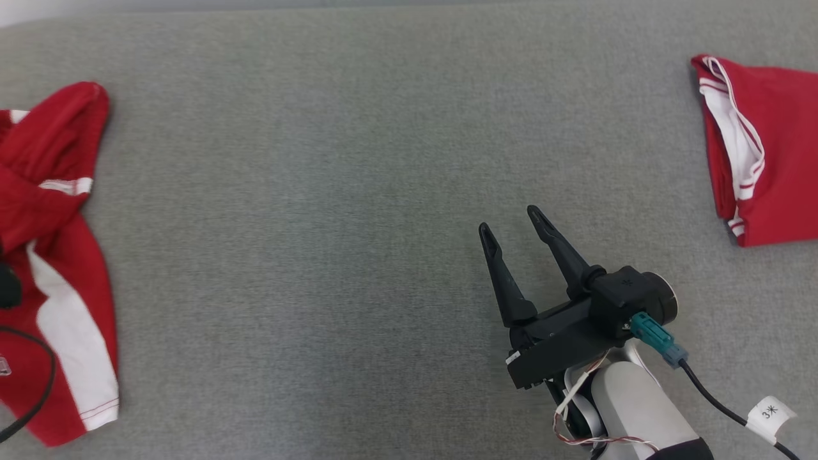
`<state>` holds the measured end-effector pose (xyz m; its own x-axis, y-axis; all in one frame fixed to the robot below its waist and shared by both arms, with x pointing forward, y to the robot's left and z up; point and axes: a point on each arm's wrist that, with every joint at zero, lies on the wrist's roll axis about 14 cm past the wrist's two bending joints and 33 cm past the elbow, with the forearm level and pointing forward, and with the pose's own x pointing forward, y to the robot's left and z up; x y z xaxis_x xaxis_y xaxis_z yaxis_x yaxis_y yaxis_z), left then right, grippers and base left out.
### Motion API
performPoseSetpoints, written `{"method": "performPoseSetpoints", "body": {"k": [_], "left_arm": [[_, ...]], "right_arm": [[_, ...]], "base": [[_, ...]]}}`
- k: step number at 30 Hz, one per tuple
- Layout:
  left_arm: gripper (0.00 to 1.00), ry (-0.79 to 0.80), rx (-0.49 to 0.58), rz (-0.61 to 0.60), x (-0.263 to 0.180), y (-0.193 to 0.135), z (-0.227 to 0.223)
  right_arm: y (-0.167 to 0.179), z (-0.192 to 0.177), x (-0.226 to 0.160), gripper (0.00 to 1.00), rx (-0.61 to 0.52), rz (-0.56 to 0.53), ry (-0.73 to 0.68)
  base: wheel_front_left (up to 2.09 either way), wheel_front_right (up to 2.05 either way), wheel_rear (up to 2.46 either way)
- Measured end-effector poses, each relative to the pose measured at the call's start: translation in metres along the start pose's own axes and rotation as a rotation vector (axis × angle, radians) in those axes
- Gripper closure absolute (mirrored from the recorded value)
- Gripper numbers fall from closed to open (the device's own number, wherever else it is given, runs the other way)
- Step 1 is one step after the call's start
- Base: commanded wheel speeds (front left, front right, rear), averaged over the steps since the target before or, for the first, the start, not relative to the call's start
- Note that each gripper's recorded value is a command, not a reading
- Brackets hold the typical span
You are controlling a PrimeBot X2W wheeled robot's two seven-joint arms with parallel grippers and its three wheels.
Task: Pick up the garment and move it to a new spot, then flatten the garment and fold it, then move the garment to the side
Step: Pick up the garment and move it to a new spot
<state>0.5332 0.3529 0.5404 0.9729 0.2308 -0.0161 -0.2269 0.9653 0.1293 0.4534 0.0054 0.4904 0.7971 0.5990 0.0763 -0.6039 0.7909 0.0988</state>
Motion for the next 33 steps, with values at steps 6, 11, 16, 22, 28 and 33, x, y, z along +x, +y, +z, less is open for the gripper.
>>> {"method": "performPoseSetpoints", "body": {"k": [6,11,16,22,28,33], "left_arm": [[0.00,0.146,0.004,-0.037,0.014,-0.016,-0.049],[0.00,0.219,0.002,-0.055,0.019,-0.025,-0.071],[0.00,0.375,-0.009,-0.060,0.016,-0.031,-0.105],[0.00,0.430,0.006,-0.067,0.016,-0.032,-0.117],[1.00,0.353,0.048,-0.062,0.022,-0.030,-0.108],[1.00,0.246,0.058,-0.061,0.030,-0.029,-0.081]], "right_arm": [[-0.014,-0.010,-0.005,0.00,-0.004,-0.034,0.023],[-0.021,-0.014,-0.007,0.00,-0.007,-0.050,0.033],[-0.025,-0.015,-0.008,0.00,-0.014,-0.057,0.040],[-0.026,-0.016,-0.009,0.00,-0.016,-0.060,0.045],[-0.028,-0.015,-0.009,0.00,-0.022,-0.065,0.046],[-0.026,-0.010,-0.010,0.00,-0.029,-0.064,0.038]], "base": [[0.00,0.00,0.00],[0.00,0.00,0.00],[0.00,0.00,0.00],[0.00,0.00,0.00],[0.00,0.00,0.00],[0.00,0.00,0.00]]}}
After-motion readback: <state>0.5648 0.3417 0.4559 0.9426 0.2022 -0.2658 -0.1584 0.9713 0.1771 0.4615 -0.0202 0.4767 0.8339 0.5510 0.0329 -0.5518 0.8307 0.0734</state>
